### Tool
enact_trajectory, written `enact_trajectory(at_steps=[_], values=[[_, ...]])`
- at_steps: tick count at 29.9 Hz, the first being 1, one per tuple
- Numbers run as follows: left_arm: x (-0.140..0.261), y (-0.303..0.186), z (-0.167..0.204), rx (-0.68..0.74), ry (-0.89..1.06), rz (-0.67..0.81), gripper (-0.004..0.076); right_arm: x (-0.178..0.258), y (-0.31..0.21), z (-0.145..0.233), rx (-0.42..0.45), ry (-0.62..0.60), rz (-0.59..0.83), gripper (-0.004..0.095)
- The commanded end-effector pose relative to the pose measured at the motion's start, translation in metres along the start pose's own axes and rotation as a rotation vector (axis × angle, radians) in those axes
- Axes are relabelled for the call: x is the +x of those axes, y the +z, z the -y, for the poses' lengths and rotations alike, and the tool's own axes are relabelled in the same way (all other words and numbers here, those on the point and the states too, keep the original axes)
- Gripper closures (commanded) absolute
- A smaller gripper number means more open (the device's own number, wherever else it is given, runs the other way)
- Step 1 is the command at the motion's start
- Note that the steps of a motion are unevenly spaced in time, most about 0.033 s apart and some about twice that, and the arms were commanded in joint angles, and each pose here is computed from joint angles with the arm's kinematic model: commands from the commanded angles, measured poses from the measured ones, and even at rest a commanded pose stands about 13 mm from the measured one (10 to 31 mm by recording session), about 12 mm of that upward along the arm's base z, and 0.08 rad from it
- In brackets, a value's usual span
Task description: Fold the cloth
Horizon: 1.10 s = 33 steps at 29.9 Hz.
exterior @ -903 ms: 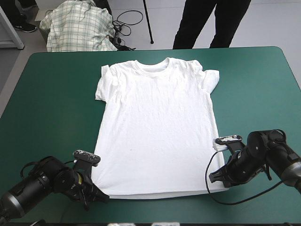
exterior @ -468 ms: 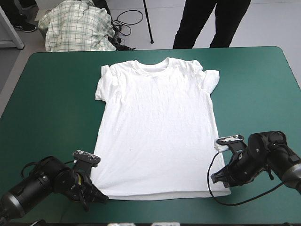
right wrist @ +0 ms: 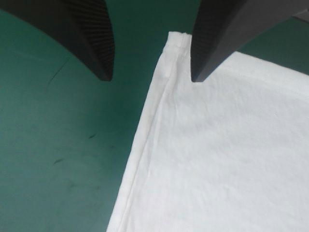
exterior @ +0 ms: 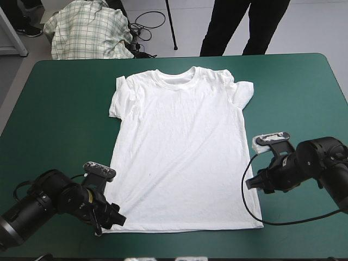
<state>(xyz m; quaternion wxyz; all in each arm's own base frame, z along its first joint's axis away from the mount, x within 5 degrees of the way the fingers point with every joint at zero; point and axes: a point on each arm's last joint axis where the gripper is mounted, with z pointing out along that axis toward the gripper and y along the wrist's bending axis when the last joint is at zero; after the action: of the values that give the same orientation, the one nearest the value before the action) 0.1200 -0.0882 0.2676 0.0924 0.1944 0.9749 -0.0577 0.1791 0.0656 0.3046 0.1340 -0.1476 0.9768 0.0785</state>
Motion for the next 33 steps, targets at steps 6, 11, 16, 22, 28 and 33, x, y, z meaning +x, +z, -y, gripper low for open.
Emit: enact_trajectory(at_steps=[6,11,16,22,28,33], values=[[-0.054,-0.064,-0.019,-0.287,0.012,0.390,0.0160,-0.043,-0.055,0.010,0.164,0.051,0.422,0.0434],[-0.100,-0.067,-0.020,-0.346,-0.004,0.381,0.0160,-0.064,-0.050,0.011,0.168,0.067,0.459,0.0433],[-0.146,-0.068,-0.035,-0.361,-0.052,0.407,0.0160,-0.078,-0.046,0.012,0.173,0.054,0.438,0.0434],[-0.193,-0.041,-0.069,-0.216,-0.109,0.339,0.0160,-0.090,-0.040,0.012,0.175,0.042,0.438,0.0434],[-0.219,0.007,-0.086,-0.210,-0.123,0.247,0.0160,-0.103,-0.025,0.015,0.198,0.026,0.420,0.0435],[-0.227,0.046,-0.086,-0.157,-0.119,0.153,0.0160,-0.116,-0.010,0.017,0.201,0.028,0.383,0.0435]])
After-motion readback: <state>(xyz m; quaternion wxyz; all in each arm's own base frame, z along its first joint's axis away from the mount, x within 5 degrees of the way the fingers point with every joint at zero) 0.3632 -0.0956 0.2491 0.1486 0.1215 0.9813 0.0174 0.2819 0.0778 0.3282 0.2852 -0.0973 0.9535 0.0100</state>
